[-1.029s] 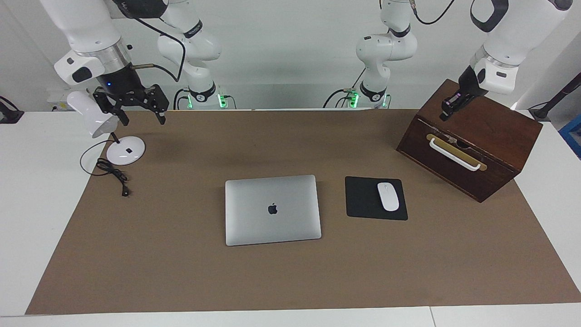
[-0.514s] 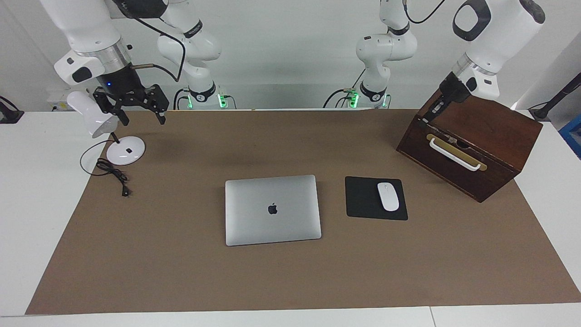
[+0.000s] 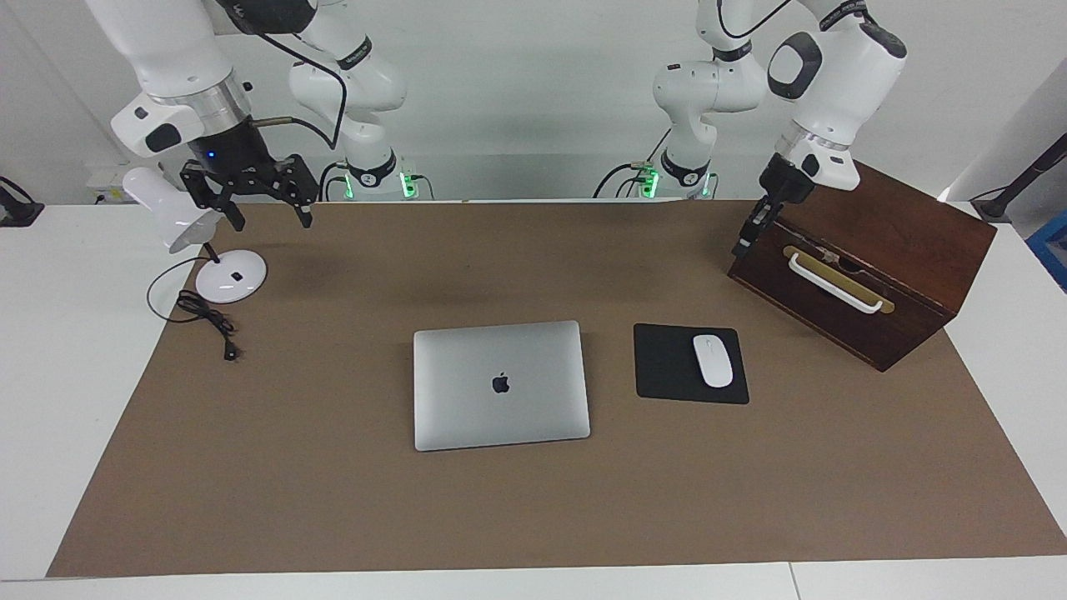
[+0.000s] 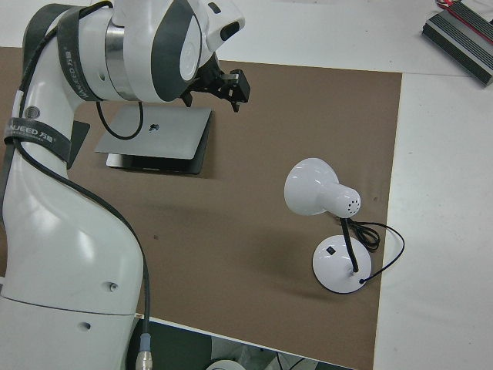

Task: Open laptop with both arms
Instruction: 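Move the left gripper toward the laptop while the right gripper approaches it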

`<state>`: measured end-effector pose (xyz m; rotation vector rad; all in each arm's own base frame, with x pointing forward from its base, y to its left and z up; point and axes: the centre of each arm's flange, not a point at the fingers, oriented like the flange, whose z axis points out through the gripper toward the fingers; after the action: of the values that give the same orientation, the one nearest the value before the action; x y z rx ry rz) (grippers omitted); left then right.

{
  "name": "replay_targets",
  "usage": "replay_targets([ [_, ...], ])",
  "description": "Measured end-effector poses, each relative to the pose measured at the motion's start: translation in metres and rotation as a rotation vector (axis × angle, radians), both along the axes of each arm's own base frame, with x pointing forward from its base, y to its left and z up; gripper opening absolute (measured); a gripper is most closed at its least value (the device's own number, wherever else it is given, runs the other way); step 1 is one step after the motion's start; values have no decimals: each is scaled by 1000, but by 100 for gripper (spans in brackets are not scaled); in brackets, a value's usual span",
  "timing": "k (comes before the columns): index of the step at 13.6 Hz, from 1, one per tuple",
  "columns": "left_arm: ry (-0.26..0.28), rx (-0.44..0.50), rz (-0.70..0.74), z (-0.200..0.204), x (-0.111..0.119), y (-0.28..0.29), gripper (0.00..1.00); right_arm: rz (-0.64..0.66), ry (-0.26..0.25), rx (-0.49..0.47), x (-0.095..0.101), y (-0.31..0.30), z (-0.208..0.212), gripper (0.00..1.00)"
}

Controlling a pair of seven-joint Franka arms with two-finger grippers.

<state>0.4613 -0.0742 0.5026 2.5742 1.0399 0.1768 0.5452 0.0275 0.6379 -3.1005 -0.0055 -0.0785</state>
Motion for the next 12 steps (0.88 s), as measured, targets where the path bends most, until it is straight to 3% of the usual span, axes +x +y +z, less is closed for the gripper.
replay_targets([
  [5,-54,-43,33,-50,-7,-37,1,52,2,-2,-8,29,-4,100],
  [12,54,-343,424,-101,5,-57,1,120,-12,-5,-19,66,-16,100],
])
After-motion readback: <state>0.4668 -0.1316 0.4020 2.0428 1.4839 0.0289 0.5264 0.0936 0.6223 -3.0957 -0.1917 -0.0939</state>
